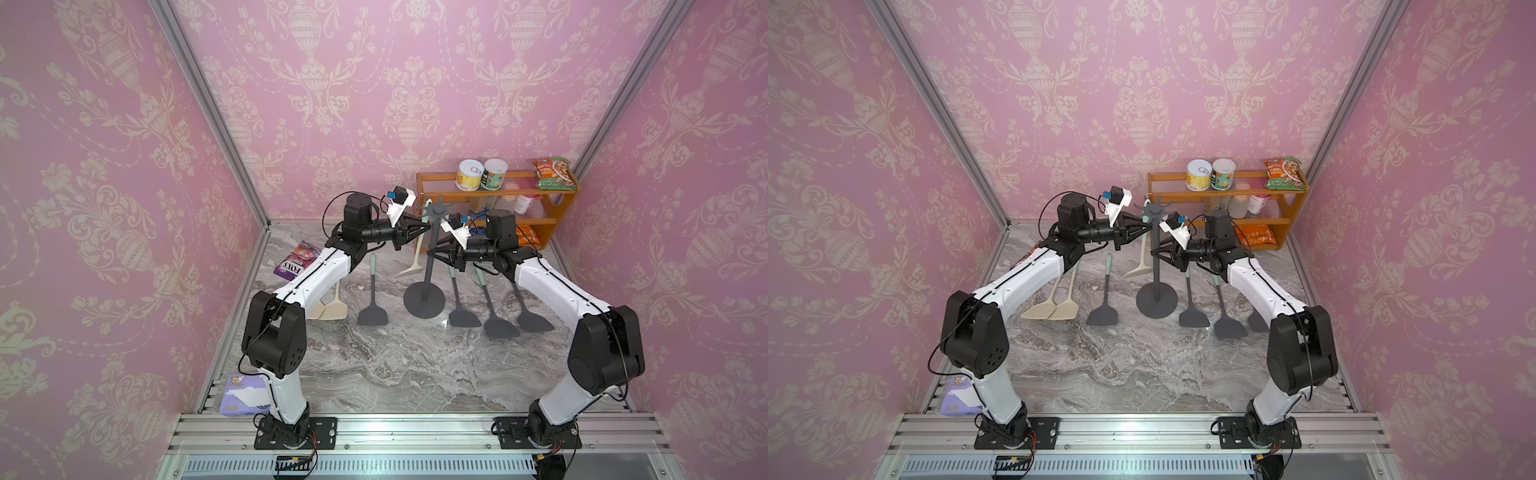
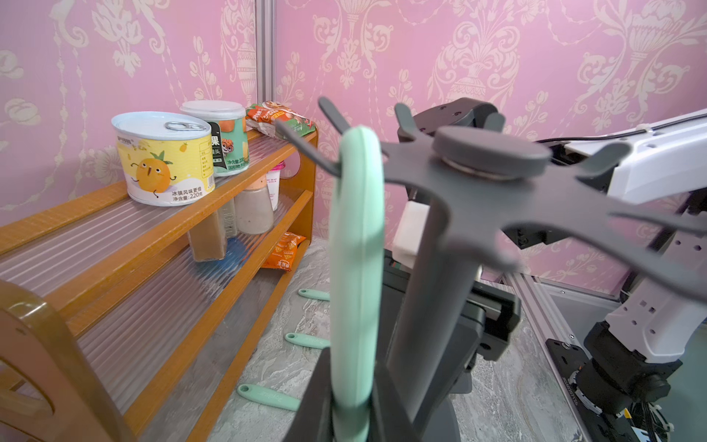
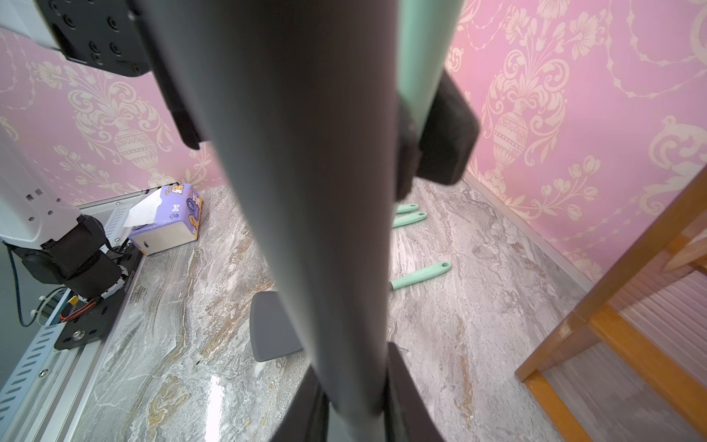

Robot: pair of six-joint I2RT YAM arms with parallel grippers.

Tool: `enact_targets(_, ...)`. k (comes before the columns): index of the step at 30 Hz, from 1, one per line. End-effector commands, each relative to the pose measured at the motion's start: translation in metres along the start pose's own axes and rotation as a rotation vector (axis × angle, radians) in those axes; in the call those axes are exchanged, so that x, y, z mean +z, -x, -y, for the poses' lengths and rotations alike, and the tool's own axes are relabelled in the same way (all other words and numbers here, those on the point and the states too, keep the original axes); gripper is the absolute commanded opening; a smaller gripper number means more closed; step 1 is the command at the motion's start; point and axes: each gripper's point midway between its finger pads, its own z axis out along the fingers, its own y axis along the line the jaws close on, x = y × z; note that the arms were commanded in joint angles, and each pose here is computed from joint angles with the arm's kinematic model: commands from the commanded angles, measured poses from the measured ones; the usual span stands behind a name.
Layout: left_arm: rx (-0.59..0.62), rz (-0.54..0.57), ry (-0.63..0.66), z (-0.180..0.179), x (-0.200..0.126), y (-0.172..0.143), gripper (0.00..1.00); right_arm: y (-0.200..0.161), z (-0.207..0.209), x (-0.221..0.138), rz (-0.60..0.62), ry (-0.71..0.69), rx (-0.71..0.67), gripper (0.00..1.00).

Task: Take the spatula off the kitchen utensil rack
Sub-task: Take off the spatula from the rack.

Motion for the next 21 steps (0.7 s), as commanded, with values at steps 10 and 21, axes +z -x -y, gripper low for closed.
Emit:
enact_targets(10, 0.108, 0.1, 0.258, -0.02, -0.022, 0.029, 0.08, -0.054, -0.016, 0.001, -0.134, 0.058, 0.276, 0.0)
enact_targets(21, 0.19, 0.191, 0.426, -0.048, -0.027, 0.045, 0.1, -0.055, -0.016, 0.001, -0.143, 0.059, 0.278, 0.0)
